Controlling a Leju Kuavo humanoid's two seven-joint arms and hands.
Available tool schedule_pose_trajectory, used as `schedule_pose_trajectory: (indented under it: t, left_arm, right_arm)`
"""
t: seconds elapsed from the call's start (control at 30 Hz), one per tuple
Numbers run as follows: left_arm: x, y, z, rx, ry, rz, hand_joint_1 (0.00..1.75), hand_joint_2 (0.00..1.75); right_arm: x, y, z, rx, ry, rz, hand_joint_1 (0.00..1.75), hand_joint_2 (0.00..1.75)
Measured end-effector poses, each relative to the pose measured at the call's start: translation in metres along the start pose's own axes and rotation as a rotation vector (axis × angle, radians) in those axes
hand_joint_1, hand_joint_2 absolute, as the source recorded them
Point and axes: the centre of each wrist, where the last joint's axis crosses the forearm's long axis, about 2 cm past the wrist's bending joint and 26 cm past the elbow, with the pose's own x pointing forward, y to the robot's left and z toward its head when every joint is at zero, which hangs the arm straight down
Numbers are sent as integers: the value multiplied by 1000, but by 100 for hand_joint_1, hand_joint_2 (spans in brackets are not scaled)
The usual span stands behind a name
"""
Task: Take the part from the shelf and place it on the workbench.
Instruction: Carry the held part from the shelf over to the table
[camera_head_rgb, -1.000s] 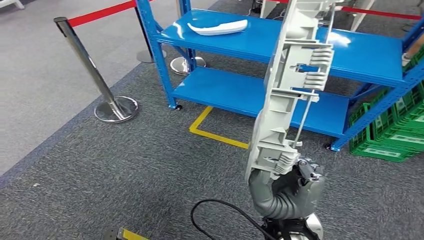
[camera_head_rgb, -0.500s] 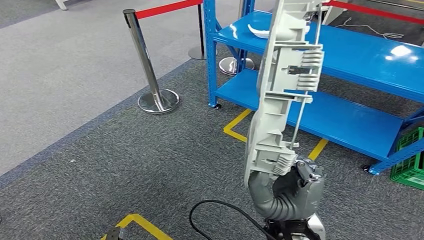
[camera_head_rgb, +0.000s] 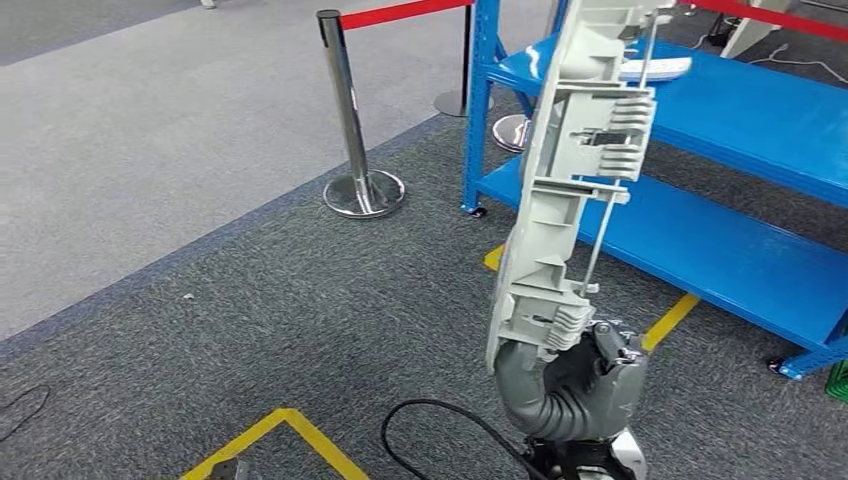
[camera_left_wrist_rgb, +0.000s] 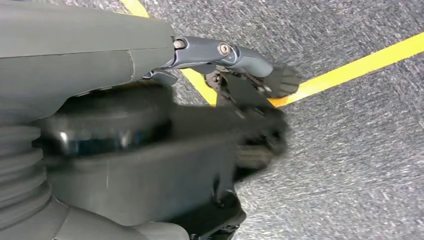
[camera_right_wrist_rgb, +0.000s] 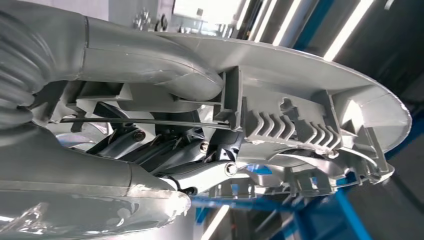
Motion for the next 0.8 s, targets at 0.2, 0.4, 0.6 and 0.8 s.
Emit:
schedule_pose_trajectory:
  t: [0.2,0.4,0.6,0.8]
  left_arm:
    - [1,2,0,2,-5,-3,0,175]
    - [1,2,0,1,-5,-3,0,175]
    - [0,3,0,2,-2,-3,0,175]
    - [0,2,0,1,-2,-3,0,175]
  right_arm:
    - [1,1,1,-2,-2,3,175,175]
    - [2,1,3,-1,4,2,175,175]
    - [2,1,3,-2,6,2,175,175]
    - [2,1,3,-4,7,1,175,175]
